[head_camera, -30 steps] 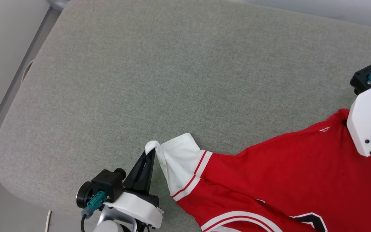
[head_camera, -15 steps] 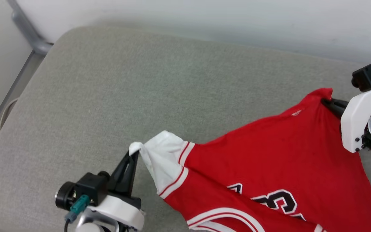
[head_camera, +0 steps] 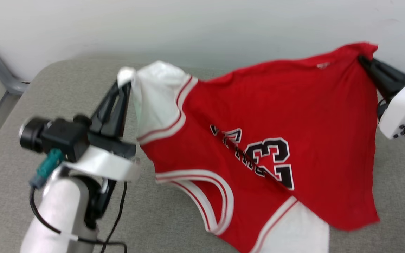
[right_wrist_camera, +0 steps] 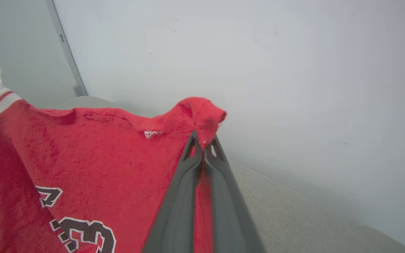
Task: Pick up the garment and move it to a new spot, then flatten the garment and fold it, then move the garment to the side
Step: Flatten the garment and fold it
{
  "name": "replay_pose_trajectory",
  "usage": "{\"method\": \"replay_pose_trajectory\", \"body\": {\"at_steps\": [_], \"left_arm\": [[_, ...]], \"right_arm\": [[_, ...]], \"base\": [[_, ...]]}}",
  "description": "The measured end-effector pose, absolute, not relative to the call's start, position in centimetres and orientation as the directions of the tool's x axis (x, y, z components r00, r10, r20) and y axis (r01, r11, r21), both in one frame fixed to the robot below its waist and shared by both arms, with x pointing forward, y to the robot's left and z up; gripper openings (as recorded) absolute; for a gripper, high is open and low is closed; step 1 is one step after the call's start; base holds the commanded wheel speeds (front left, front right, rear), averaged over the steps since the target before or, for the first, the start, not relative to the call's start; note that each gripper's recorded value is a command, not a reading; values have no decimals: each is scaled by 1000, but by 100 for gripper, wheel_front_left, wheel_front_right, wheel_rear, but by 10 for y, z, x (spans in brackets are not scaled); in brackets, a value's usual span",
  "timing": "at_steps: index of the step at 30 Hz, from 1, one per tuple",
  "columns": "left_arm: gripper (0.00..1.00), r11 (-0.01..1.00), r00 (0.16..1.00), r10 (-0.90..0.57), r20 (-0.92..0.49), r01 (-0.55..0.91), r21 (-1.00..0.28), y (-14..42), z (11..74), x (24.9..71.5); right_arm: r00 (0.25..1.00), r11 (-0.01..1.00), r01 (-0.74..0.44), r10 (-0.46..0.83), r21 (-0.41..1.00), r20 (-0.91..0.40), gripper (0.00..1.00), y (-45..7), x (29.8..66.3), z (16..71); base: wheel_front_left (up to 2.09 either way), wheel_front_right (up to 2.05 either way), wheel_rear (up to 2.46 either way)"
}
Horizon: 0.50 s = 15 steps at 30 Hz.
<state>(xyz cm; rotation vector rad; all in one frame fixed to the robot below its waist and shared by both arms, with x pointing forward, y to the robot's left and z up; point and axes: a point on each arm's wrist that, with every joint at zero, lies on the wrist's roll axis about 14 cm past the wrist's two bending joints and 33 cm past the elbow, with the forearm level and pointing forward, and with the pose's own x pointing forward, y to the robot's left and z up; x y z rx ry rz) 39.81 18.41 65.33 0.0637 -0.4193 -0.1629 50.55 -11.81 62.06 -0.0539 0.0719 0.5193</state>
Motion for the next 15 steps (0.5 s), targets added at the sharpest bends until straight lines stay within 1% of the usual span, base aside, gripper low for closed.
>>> {"method": "replay_pose_trajectory", "body": {"at_steps": [4, 7, 11, 15], "left_arm": [[0, 973, 852, -225, 474, 172, 152, 171, 695, 414], [0, 965, 814, -255, 522, 186, 183, 163, 723, 428], [0, 956, 773, -286, 567, 193, 219, 155, 753, 450], [0, 948, 740, -313, 595, 204, 246, 149, 774, 478]], "right_arm": [[882, 882, -469, 470, -38, 17, 0, -124, 509, 650], [888, 891, -453, 455, -41, 64, 0, -127, 516, 665], [894, 902, -429, 432, -53, 122, 0, -131, 530, 685], [896, 912, -404, 409, -69, 172, 0, -134, 552, 706]], "base": [[0, 0, 0], [0, 0, 0], [0, 0, 0], [0, 0, 0]]}}
